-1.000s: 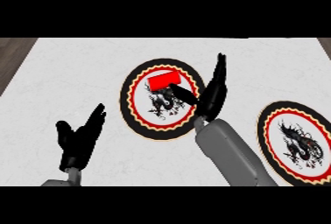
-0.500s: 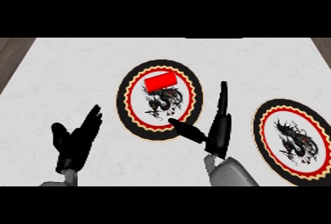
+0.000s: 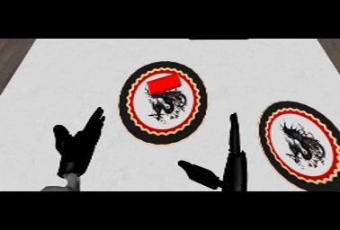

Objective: Pick the can from the plate and place it in the plate

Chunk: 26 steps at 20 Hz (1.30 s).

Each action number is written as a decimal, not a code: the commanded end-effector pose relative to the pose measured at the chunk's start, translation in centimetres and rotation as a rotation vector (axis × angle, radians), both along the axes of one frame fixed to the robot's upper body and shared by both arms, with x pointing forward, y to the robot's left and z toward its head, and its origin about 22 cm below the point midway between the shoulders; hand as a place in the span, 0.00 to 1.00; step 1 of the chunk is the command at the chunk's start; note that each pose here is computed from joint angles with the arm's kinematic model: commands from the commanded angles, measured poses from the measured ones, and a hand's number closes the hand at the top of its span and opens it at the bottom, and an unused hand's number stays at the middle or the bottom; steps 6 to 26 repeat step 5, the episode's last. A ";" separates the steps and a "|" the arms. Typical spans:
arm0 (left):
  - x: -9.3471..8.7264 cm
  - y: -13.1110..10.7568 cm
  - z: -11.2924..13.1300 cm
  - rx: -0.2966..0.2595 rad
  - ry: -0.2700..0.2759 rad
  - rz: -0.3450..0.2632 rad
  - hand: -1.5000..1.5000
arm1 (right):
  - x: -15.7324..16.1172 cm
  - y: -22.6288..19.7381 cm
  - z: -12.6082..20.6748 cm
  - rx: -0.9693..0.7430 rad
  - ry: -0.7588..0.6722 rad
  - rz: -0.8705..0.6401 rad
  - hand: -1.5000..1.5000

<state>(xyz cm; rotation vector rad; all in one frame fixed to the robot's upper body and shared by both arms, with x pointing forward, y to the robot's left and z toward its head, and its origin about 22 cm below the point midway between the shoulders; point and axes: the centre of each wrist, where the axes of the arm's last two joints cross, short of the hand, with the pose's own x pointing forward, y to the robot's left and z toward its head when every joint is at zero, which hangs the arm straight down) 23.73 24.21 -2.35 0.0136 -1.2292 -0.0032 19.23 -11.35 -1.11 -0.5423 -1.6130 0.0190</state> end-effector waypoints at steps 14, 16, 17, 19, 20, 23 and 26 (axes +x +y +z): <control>-1.2 0.3 -0.4 -0.007 0.046 -0.008 0.50 | -3.9 1.0 -0.6 -0.029 0.022 -0.008 0.00; -1.2 0.3 -0.4 -0.007 0.046 -0.008 0.50 | -3.9 1.0 -0.6 -0.029 0.022 -0.008 0.00; -1.2 0.3 -0.4 -0.007 0.046 -0.008 0.50 | -3.9 1.0 -0.6 -0.029 0.022 -0.008 0.00; -1.2 0.3 -0.4 -0.007 0.046 -0.008 0.50 | -3.9 1.0 -0.6 -0.029 0.022 -0.008 0.00; -1.2 0.3 -0.4 -0.007 0.046 -0.008 0.50 | -3.9 1.0 -0.6 -0.029 0.022 -0.008 0.00; -1.2 0.3 -0.4 -0.007 0.046 -0.008 0.50 | -3.9 1.0 -0.6 -0.029 0.022 -0.008 0.00; -1.2 0.3 -0.4 -0.007 0.046 -0.008 0.50 | -3.9 1.0 -0.6 -0.029 0.022 -0.008 0.00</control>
